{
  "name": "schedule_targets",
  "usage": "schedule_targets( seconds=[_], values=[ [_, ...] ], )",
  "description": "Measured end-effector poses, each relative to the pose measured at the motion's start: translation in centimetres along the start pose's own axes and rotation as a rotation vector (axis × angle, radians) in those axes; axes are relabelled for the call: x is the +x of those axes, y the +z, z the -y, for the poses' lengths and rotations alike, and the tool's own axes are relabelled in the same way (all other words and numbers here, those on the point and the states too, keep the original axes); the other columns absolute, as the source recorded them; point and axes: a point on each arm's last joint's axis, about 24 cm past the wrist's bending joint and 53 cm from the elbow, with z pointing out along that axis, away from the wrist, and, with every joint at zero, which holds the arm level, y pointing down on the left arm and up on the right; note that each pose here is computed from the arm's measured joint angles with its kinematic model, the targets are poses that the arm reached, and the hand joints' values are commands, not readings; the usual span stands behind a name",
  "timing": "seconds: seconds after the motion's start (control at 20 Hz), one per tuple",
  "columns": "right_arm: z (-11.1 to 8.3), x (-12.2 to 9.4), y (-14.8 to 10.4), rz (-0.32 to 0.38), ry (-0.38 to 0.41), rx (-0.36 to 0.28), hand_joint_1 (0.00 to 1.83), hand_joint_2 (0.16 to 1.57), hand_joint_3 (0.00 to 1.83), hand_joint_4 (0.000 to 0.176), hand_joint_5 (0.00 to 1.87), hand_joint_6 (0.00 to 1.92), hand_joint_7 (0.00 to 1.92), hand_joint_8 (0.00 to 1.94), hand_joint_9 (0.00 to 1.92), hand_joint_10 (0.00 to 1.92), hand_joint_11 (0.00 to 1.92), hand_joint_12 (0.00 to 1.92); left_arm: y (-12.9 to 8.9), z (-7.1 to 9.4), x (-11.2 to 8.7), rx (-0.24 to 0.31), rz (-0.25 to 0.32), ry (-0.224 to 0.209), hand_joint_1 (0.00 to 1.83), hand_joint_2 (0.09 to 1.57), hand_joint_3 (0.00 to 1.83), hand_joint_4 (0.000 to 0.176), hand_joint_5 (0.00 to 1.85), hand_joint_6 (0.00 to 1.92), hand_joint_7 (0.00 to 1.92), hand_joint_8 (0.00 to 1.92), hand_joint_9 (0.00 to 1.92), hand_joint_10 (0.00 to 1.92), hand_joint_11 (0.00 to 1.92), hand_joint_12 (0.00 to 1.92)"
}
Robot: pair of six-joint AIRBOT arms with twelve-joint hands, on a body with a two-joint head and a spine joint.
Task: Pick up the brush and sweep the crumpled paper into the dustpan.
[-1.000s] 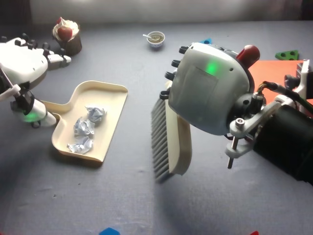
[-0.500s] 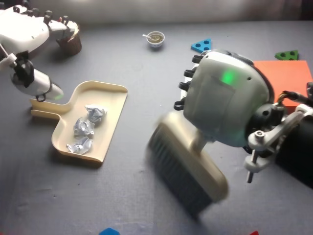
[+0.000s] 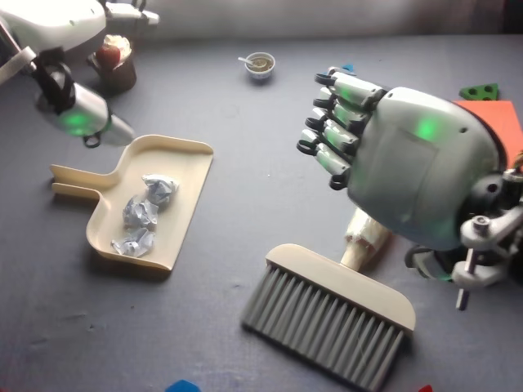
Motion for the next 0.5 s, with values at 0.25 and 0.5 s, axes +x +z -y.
schedule_targets(
  seconds=[0.25, 0.5],
  values=[
    [5.1, 0.4, -2.2, -0.042, 0.369, 0.065, 0.58, 0.72, 0.01, 0.000, 0.02, 0.00, 0.02, 0.00, 0.02, 0.00, 0.03, 0.12, -0.3, 1.9, -2.3, 0.052, 0.033, 0.027, 0.86, 0.92, 0.00, 0.103, 0.25, 0.01, 0.27, 0.01, 0.30, 0.01, 0.06, 0.69],
    [4.2, -0.2, -4.6, -0.058, 0.692, -0.122, 0.54, 0.72, 0.00, 0.000, 0.01, 0.00, 0.02, 0.00, 0.03, 0.00, 0.03, 0.12, -0.8, 2.8, -4.0, 0.072, 0.055, 0.040, 0.84, 0.93, 0.00, 0.102, 0.24, 0.00, 0.28, 0.01, 0.30, 0.01, 0.05, 0.69]
  ],
)
